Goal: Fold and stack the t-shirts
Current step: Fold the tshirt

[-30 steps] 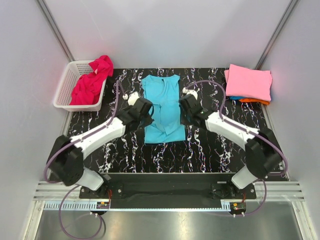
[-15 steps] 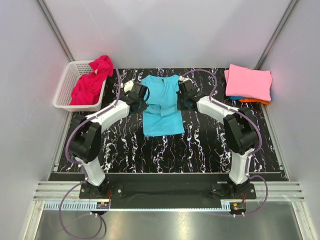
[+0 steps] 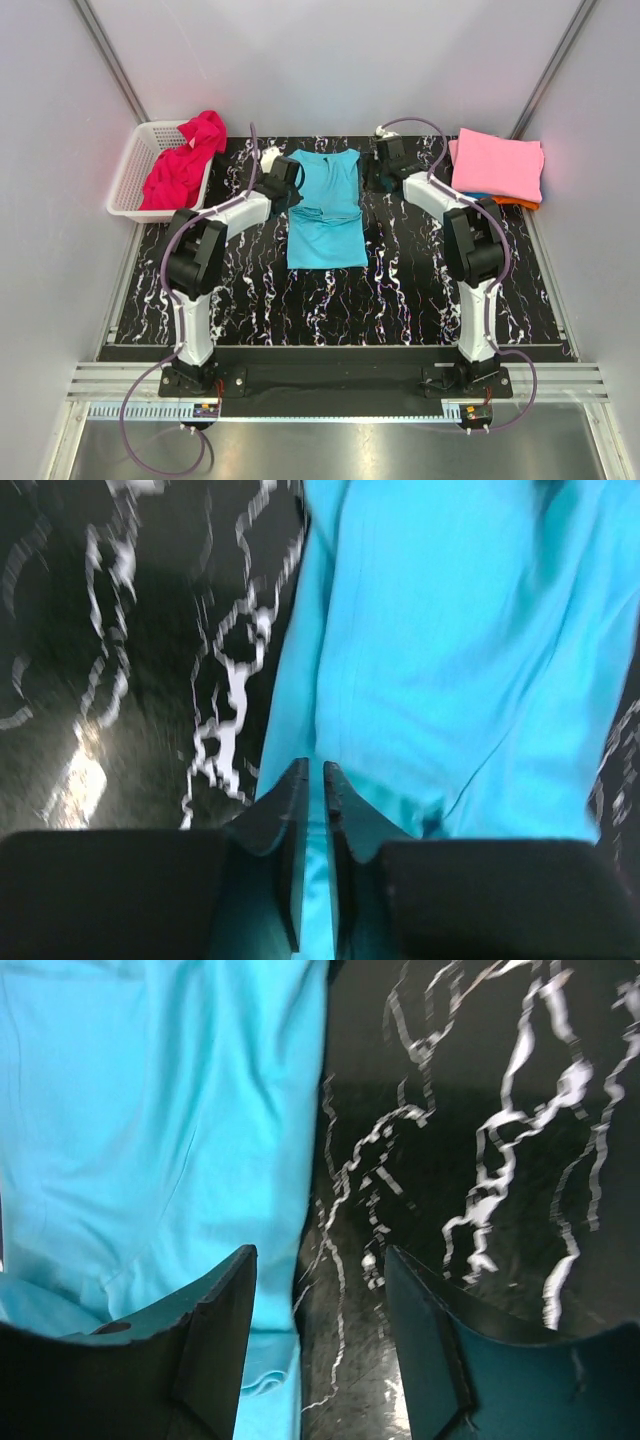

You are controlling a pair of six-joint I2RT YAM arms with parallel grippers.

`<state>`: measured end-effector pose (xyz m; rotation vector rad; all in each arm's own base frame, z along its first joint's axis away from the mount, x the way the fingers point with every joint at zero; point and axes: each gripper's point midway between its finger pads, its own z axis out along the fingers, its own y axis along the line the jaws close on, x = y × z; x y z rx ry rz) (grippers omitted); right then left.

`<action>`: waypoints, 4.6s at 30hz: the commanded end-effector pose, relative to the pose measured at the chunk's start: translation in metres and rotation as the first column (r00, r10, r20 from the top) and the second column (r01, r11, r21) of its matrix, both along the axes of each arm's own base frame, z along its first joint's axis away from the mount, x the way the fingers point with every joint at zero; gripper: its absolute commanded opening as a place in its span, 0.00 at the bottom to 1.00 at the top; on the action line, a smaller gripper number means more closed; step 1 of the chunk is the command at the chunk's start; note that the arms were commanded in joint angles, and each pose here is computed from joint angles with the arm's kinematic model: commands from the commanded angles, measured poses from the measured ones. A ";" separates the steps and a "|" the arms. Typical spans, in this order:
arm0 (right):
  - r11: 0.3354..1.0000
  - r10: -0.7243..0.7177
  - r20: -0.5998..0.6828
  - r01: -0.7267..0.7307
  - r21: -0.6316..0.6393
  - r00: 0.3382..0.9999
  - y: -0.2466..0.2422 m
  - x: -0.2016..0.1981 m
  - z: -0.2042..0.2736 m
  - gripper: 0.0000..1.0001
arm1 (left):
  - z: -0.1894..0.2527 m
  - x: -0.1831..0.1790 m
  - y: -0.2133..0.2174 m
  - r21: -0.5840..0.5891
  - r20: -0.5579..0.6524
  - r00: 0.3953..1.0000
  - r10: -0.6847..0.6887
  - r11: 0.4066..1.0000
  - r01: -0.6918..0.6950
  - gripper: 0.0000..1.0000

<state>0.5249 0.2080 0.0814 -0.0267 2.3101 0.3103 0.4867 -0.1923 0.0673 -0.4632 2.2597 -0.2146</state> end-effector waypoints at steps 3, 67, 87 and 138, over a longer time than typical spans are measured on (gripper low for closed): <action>1.000 -0.005 0.113 0.006 -0.009 0.994 -0.006 0.021 0.037 0.62 | 0.084 0.040 0.033 0.025 0.289 0.942 0.168 0.983 -0.183 0.18; 0.997 -0.055 -0.002 0.055 -0.046 0.999 0.023 0.013 -0.020 0.01 | 0.017 0.001 0.071 0.228 -0.059 0.960 0.274 0.940 -0.254 0.00; 0.995 -0.072 -0.285 0.089 0.048 0.956 -0.020 -0.160 -0.041 0.88 | -0.007 -0.180 0.011 -0.394 -0.262 0.962 -0.074 0.919 -0.037 0.61; 0.983 0.027 -0.406 0.049 0.177 0.913 -0.014 -0.227 -0.080 0.00 | -0.069 -0.191 0.006 -0.411 -0.278 0.959 -0.062 0.909 -0.061 0.00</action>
